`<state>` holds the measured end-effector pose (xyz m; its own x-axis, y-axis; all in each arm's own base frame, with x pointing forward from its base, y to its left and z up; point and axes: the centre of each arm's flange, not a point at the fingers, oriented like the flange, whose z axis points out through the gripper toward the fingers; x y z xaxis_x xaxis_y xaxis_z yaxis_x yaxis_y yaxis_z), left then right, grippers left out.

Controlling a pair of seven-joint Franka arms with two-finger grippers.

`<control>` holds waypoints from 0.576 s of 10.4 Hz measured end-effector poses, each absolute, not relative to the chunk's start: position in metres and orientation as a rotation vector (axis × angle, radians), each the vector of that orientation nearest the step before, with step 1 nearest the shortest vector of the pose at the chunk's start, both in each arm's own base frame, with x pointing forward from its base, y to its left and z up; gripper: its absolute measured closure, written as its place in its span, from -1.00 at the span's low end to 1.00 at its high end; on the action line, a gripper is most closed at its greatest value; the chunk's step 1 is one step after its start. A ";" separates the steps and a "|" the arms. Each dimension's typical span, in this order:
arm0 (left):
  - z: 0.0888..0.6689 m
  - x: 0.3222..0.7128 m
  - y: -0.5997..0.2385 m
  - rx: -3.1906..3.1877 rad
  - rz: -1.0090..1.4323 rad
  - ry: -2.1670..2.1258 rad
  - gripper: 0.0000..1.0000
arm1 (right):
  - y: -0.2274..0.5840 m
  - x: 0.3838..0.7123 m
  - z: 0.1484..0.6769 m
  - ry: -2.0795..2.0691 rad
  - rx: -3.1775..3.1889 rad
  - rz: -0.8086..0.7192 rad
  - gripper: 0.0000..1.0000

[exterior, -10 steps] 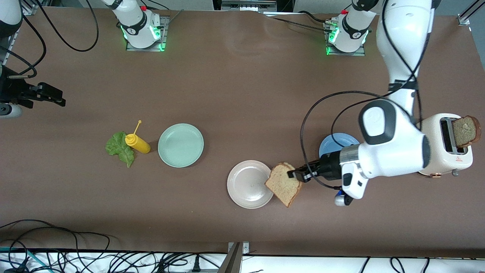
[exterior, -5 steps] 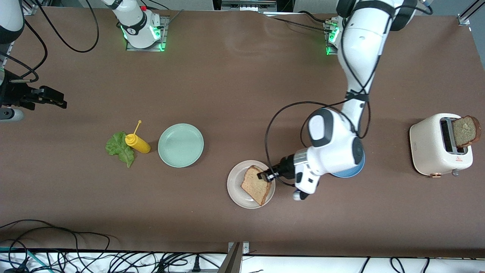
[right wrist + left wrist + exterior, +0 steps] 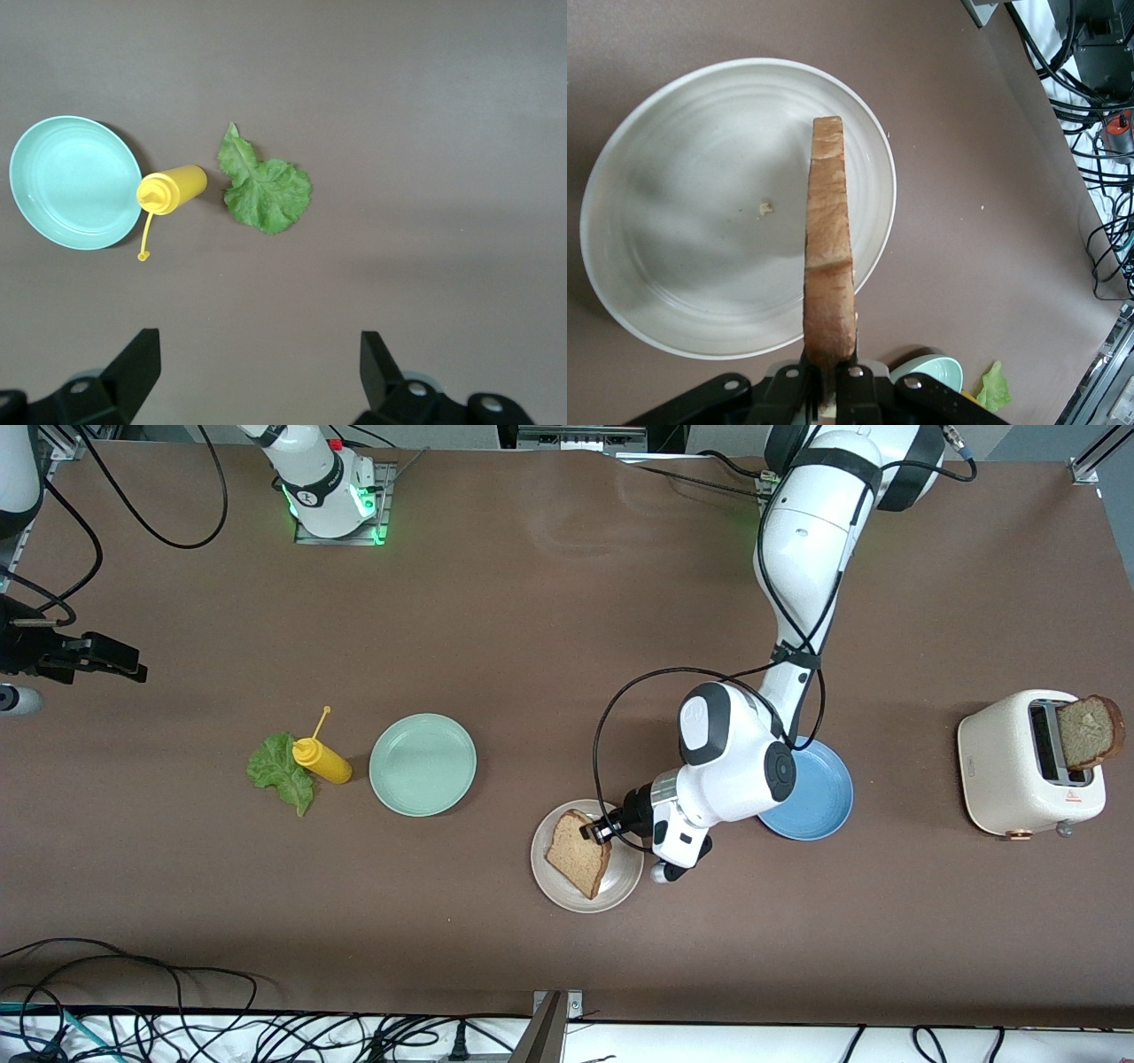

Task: Make sandwich on beige plate with both arms
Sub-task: 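Open the left gripper to release the bread onto the beige plate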

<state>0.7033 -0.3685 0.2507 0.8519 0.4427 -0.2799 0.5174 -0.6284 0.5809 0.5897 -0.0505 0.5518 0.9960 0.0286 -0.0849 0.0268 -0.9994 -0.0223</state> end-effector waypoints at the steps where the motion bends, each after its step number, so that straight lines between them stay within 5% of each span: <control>1: 0.251 0.704 -0.368 2.346 -0.143 0.697 0.64 | -0.052 0.590 0.551 -0.037 -3.111 0.130 -1.00; 6: 0.256 0.710 -0.359 2.347 -0.117 0.703 -0.72 | -0.051 0.602 0.518 -0.032 -3.100 0.207 -1.00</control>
